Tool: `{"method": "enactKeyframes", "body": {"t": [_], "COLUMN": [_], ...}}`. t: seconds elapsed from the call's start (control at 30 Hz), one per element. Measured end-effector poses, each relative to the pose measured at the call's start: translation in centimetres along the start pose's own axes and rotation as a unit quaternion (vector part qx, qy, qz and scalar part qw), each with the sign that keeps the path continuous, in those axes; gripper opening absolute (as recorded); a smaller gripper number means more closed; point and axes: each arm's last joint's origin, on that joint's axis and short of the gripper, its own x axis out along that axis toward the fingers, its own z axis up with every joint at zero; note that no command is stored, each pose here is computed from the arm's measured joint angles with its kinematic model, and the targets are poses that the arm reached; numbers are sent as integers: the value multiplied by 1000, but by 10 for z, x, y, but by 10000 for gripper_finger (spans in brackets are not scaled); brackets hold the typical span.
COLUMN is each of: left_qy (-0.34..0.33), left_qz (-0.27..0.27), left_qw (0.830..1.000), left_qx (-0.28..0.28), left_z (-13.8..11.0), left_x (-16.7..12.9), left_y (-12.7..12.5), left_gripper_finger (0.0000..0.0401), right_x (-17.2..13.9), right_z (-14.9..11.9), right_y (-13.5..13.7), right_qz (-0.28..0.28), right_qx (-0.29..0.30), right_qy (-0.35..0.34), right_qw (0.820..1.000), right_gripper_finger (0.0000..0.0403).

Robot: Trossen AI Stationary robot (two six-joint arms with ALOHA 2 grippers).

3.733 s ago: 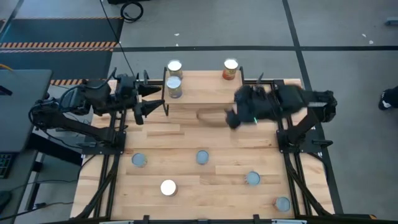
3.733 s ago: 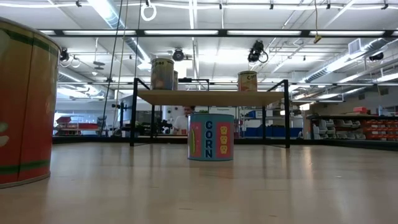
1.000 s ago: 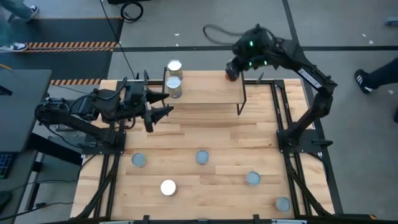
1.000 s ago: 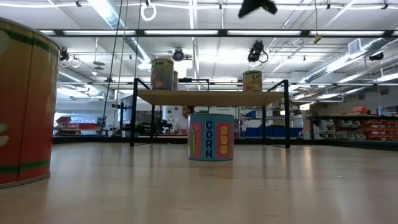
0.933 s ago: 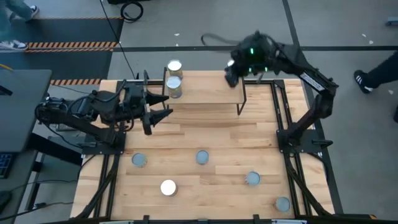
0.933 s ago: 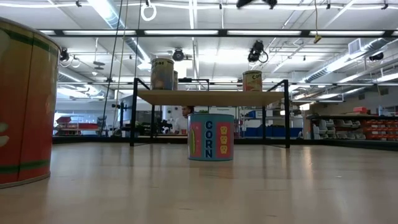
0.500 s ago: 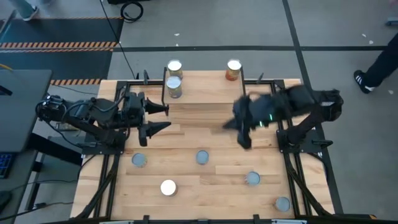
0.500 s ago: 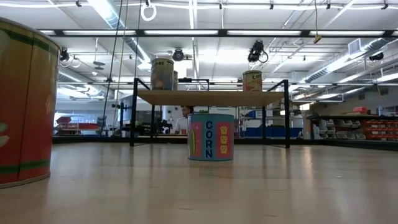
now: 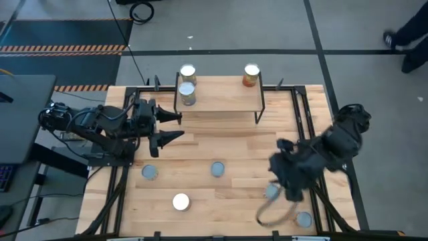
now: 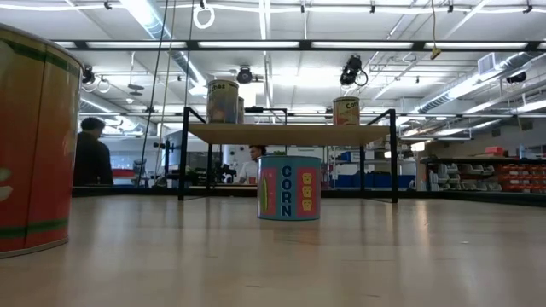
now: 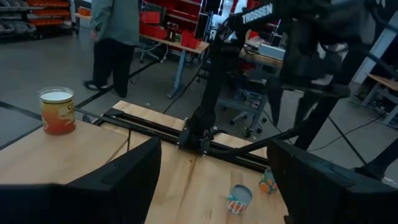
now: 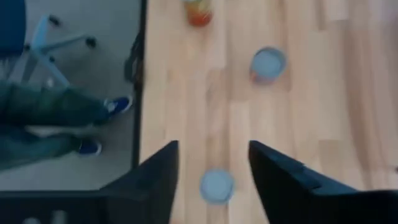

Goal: Pick and place cans onto a shelf
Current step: Put the canned corn on the shelf

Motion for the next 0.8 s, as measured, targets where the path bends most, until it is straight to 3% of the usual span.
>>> {"method": "enactKeyframes", "body": {"t": [0.2, 0.4, 0.6, 0.8], "left_qy": [0, 0, 0, -1], "left_qz": [0, 0, 0, 0], "left_qw": [1000, 1000, 1000, 1000], "left_qx": [0, 0, 0, -1], "left_z": [0, 0, 0, 0], "left_x": [0, 0, 0, 0], "left_y": [0, 0, 0, 0], "left_gripper_finger": [298, 298, 298, 298], "right_x": [-3, 40, 94, 127], "right_z": [-29, -71, -114, -133], "right_y": [27, 51, 62, 51], "right_qz": [21, 9, -26, -84], "right_qx": [-27, -25, 27, 14], "right_qy": [27, 130, 174, 126], "right_qw": [999, 991, 984, 988], "right_gripper_finger": [306, 376, 398, 399]}}
